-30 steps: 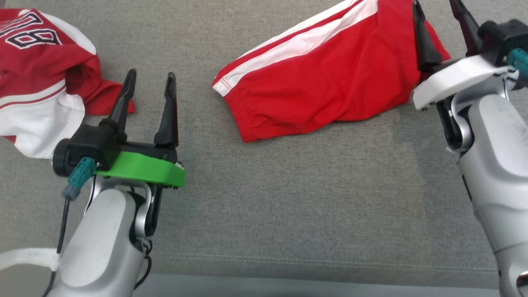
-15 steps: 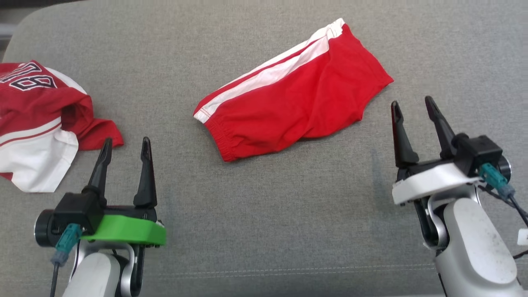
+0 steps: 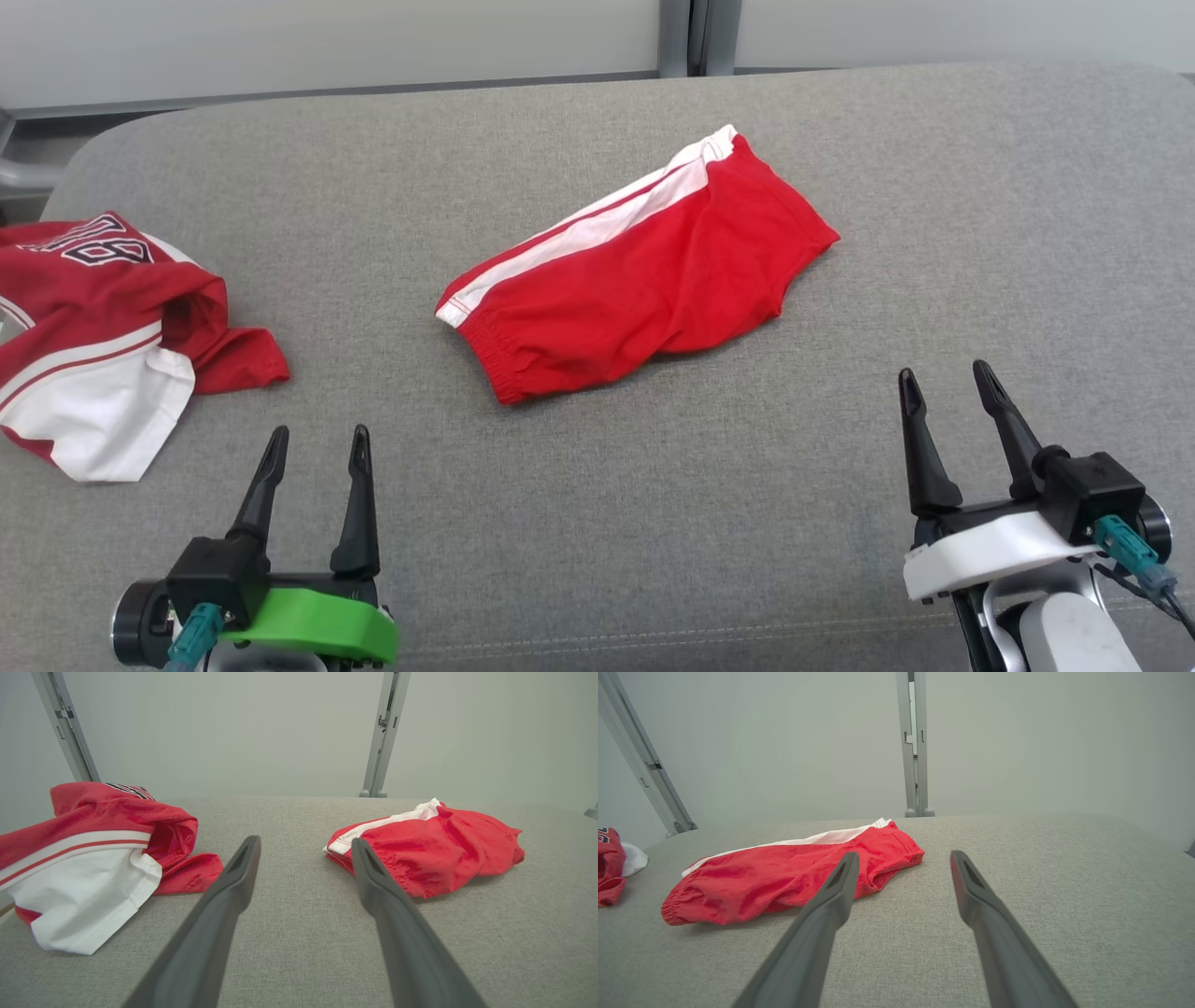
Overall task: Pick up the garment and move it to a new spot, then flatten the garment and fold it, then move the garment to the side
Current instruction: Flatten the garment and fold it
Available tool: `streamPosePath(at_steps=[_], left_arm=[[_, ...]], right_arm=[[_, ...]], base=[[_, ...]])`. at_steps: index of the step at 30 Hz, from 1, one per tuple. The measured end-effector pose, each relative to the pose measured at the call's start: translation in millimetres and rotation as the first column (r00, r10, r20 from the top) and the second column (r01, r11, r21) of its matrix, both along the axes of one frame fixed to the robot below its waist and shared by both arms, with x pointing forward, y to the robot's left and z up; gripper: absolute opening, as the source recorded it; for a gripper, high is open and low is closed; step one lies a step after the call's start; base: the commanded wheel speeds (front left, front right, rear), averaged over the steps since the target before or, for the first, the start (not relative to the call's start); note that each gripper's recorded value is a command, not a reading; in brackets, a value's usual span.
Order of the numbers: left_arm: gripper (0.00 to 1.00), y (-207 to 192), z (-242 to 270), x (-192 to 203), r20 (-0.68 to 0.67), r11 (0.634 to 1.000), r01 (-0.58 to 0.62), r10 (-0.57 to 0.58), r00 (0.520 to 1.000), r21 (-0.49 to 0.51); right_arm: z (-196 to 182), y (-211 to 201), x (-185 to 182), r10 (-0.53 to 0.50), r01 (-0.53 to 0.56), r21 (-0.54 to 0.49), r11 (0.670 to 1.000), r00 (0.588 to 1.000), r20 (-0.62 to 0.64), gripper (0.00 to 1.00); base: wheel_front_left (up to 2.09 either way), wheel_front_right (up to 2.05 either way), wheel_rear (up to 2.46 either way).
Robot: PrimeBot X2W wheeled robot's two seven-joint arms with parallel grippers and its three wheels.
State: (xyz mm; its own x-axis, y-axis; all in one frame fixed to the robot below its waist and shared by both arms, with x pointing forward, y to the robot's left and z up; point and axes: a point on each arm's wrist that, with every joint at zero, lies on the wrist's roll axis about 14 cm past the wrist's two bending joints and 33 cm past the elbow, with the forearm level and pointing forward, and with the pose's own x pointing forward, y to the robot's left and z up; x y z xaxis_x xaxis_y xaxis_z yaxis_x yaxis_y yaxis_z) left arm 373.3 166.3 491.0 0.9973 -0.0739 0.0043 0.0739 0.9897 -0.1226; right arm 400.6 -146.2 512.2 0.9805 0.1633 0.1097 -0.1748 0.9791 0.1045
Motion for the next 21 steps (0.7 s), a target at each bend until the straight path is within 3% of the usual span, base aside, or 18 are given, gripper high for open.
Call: streamPosePath(at_steps=[8, 21], left_arm=[[1.0, -3, 7, -11, 0.017, 1.0, 0.016, -0.016, 1.0, -0.007], [1.0, 1, 10, -12, 0.019, 1.0, 0.003, -0.003, 1.0, -0.002]], right_arm=[[9, 0, -22, -0.006, 0.006, 0.004, 1.0, 1.0, 0.003, 1.0], [12, -1, -26, -0.007, 0.007, 0.007, 1.0, 1.0, -0.001, 1.0]], base=[[0.0, 0.0, 0.0], [0.0, 0.0, 0.0]])
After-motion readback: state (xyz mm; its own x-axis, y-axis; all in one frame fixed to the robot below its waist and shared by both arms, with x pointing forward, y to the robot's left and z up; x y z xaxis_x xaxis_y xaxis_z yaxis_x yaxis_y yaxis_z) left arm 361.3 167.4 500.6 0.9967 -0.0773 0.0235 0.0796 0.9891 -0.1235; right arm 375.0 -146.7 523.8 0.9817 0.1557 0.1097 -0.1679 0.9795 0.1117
